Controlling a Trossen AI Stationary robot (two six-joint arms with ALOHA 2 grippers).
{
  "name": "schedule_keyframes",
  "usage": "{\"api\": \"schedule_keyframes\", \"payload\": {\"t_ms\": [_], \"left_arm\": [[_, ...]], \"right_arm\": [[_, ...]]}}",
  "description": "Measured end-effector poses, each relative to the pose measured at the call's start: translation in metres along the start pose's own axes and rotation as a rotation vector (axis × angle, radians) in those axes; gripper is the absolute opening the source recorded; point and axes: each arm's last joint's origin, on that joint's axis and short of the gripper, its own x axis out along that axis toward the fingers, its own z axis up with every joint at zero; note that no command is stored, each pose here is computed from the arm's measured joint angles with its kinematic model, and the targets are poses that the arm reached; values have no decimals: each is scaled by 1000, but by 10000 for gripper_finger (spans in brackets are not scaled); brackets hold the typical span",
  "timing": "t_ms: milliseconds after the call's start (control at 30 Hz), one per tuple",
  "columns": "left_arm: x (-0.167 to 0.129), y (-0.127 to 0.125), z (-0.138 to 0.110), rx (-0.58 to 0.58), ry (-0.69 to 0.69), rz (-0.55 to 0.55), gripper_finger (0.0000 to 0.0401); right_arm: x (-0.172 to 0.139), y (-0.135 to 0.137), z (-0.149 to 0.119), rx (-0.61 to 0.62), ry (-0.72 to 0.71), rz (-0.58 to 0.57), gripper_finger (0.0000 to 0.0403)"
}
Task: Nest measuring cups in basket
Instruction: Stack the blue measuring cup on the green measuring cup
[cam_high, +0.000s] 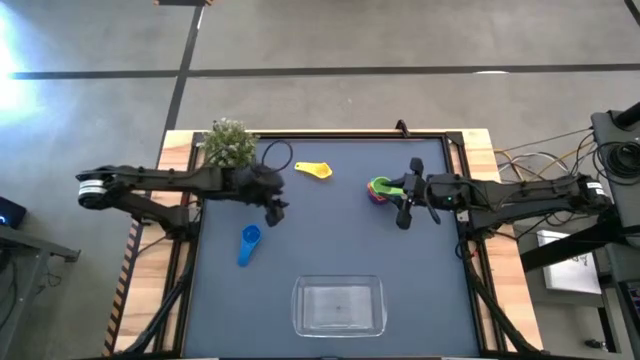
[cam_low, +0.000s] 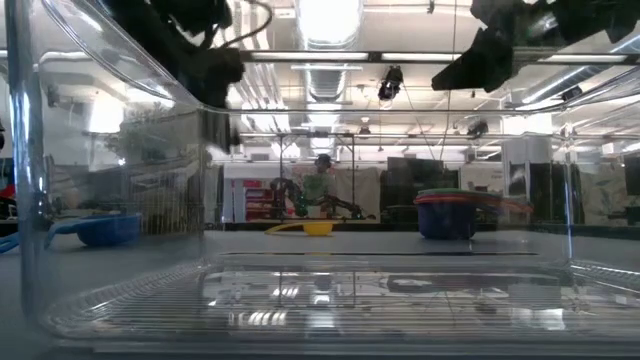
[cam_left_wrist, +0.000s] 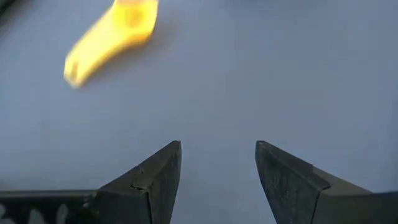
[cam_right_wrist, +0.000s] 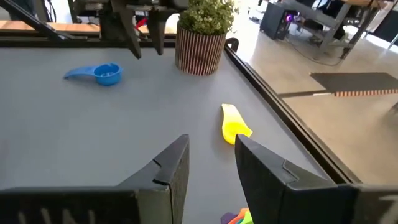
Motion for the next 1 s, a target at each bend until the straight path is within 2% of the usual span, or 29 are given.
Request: {"api": "schedule_keyframes", "payload": {"t_ms": [267,433,733,1000], "left_arm": [[-18,-4,-32,-256,221,95,175],[-27,-16,-51,-368,333,153,161],[-35,-38,-70,-428,406,177,165],[-21,-36,-90,-452,470,262,226]], "right_arm": [[-2,-1,2,-18,-19,-2,128],[-2,-1,1,-19,-18,-2,130],[-1,0,-5,-28,-4,-1,130],[1,1,-15,-16,-14,-2,123]]}}
